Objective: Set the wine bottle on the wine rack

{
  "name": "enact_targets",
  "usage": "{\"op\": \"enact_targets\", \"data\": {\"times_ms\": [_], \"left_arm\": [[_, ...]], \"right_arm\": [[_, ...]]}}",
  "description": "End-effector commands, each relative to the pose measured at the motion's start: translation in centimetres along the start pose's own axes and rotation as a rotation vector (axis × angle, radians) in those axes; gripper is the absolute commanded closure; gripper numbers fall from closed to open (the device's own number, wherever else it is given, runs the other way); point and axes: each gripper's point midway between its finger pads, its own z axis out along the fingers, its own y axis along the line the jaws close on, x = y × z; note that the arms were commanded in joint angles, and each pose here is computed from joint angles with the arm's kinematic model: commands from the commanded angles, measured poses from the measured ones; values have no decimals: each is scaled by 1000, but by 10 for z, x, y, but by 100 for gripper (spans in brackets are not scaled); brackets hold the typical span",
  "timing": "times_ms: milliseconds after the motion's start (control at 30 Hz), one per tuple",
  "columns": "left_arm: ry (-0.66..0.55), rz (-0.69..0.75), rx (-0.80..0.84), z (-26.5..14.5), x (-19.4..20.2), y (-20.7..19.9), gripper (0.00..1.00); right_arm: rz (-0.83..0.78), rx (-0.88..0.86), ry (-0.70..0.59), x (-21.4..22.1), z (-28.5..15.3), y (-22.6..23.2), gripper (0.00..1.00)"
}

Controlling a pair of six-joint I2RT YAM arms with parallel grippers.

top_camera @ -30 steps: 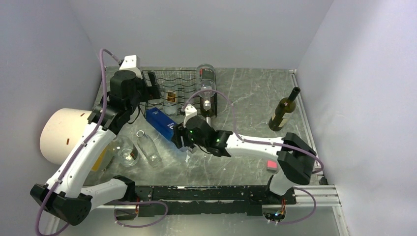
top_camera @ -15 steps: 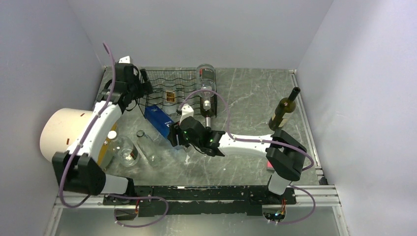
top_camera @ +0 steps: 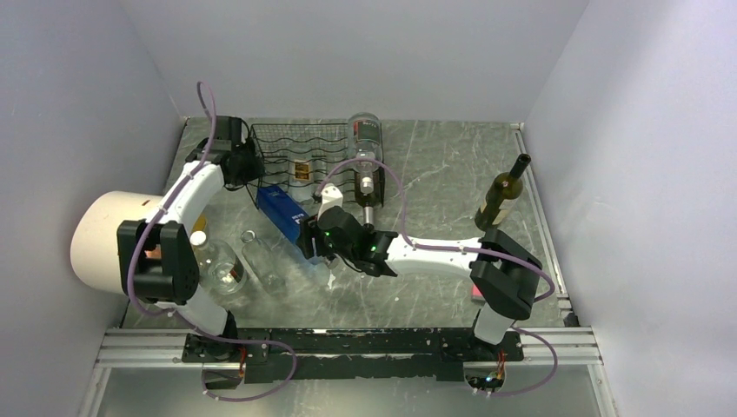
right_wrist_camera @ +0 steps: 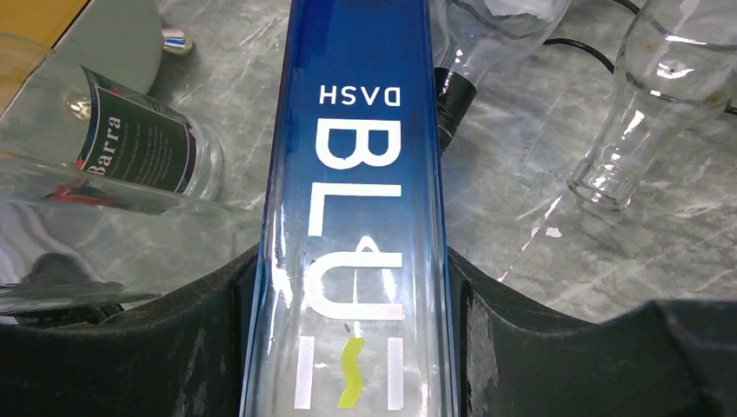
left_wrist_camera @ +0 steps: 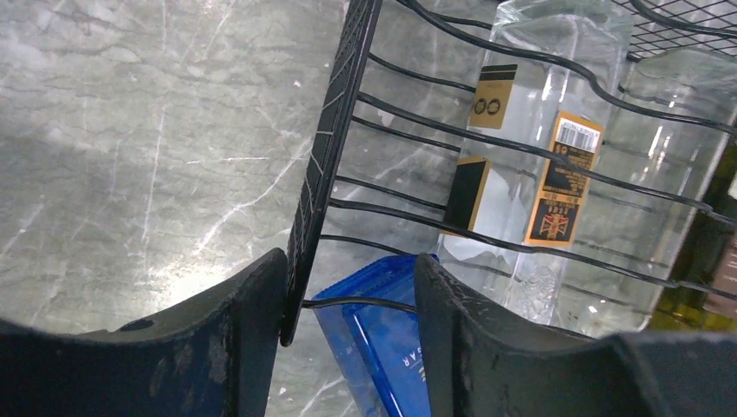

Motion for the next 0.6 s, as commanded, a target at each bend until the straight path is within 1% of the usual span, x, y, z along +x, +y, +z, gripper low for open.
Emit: {"op": "enact_targets", "data": {"times_ms": [0,100,267,467,567], "left_arm": [[-39,-33,235,-27,-16,-44,44],[-25,-34,289,-33,-11,-52,49],[20,-41,374,-44,-2,-65,54],[65,-49,482,-57,12,-80,55],[87,-50,551,-65,18,-88,54]], "right_arm": [[116,13,-312,-89,-10,8,100],[119,37,-305,-86,-10,2,100],[141,95,-298,-84,-14,-10,100],[159,158,-312,-86,-24,-23,100],[168,173,-325,-87,-24,-29,100]]}}
